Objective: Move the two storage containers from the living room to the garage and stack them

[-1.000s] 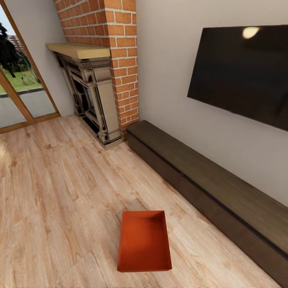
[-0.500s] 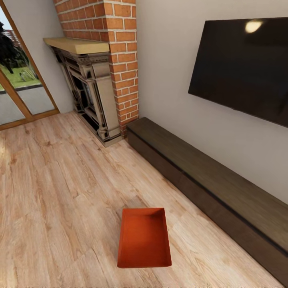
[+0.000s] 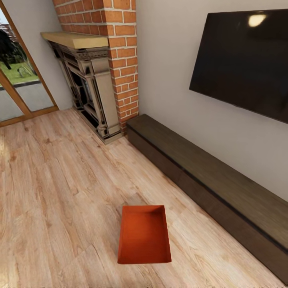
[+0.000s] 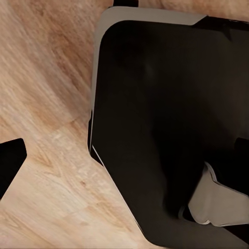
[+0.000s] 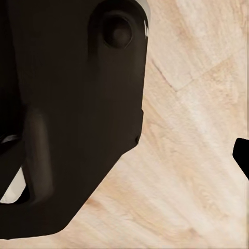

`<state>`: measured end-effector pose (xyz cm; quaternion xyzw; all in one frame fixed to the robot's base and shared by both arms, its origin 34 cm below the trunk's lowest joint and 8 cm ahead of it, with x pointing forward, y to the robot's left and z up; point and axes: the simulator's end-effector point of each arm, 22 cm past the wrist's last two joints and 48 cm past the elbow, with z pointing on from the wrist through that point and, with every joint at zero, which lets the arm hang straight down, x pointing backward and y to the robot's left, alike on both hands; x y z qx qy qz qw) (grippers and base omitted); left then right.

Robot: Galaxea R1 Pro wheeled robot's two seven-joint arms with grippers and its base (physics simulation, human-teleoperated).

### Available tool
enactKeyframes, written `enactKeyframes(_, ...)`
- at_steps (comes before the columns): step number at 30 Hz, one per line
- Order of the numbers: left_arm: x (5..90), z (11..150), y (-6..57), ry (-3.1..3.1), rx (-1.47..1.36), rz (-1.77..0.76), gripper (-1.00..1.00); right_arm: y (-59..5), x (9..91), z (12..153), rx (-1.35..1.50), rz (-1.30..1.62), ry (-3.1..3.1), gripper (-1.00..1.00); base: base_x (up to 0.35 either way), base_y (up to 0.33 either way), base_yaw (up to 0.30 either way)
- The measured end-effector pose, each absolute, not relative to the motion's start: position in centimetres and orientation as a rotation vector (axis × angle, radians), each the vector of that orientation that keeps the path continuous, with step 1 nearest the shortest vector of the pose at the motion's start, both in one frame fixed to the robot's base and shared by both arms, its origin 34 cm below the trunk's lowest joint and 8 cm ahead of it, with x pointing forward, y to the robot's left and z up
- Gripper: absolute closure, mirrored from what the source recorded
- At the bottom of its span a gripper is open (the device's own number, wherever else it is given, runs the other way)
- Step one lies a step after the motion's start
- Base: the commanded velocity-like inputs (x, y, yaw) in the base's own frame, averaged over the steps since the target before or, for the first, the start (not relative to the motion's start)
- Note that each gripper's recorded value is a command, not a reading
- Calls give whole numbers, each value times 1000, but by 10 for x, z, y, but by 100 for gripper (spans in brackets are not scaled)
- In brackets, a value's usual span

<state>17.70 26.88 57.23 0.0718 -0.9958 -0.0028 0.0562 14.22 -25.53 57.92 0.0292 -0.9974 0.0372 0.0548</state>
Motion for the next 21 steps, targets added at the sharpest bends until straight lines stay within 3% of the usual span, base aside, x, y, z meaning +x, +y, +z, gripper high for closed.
enactKeyframes(21, 163, 571, 269, -2988, 216, -12, -100, -259, 128, 579, 96, 124, -2992, -100, 0, 0, 0)
